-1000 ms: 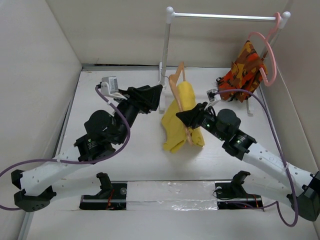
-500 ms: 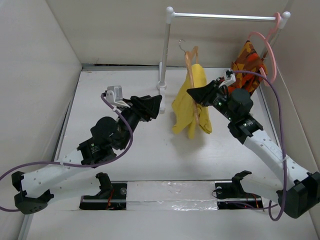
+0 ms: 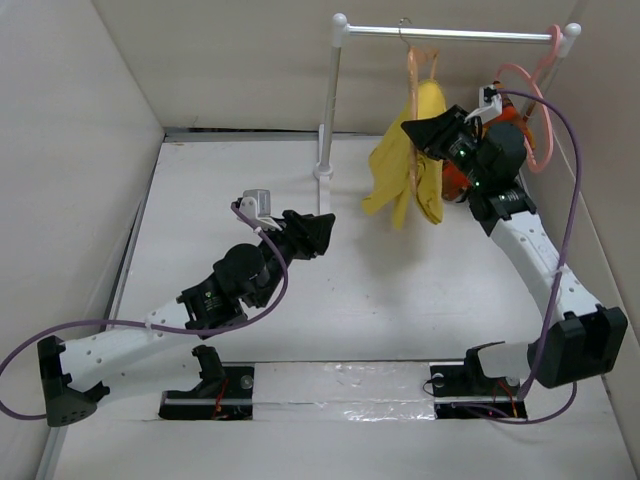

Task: Place the trousers on the hanger
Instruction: Place the hanger at the clothesline.

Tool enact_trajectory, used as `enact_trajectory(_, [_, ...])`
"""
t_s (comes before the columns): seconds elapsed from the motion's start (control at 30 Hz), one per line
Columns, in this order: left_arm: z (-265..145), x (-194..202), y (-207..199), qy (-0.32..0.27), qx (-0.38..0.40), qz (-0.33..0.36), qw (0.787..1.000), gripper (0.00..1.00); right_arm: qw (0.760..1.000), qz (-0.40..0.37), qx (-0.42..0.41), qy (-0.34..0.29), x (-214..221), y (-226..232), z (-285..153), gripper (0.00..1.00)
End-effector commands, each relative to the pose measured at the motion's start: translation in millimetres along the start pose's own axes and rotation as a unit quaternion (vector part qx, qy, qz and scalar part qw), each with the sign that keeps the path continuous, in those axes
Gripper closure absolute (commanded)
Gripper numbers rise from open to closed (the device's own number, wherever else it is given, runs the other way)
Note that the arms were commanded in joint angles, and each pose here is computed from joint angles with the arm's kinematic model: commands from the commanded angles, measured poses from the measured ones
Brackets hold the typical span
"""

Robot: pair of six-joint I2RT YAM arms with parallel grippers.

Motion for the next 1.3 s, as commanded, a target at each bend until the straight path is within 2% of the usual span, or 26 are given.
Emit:
enact_trajectory(0.0, [-2,-14,-12,-0.022,0.015,-0.022,0.999,0.50,0.987,-0.065,-0.080,-0.121,-74,27,-1,1.00])
enact_trajectory(0.4, [0,-7,-5,-0.018,-0.004,-0.020,1.000,0.50,0.989,-0.057,-0.078,-0.110,-89,-9,9,1.00])
enact_trajectory(0.8, [1,-3,0,-0.014,-0.017,-0.016,1.000,0.50,0.995,-0.044,-0.058,-0.073,-65,-54,19,1.00])
enact_trajectory(1.13, [4,2,3,-0.016,-0.024,-0.015,0.999,0.50,0.993,-0.056,-0.065,-0.084,-94,-68,12,1.00])
enact_trajectory(1.27, [6,4,4,-0.016,-0.025,-0.016,0.999,0.50,0.994,-0.051,-0.070,-0.068,-85,-77,12,1.00])
Point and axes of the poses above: each gripper's point midway between its finger pads, its own z axis out along the fingers, its own y axis along the line the jaws close on, x = y × z, the point moved 9 cm from there along -z, back along the fingers, and after that the axes turned 10 degrees about -z, right-handed, at the moved point
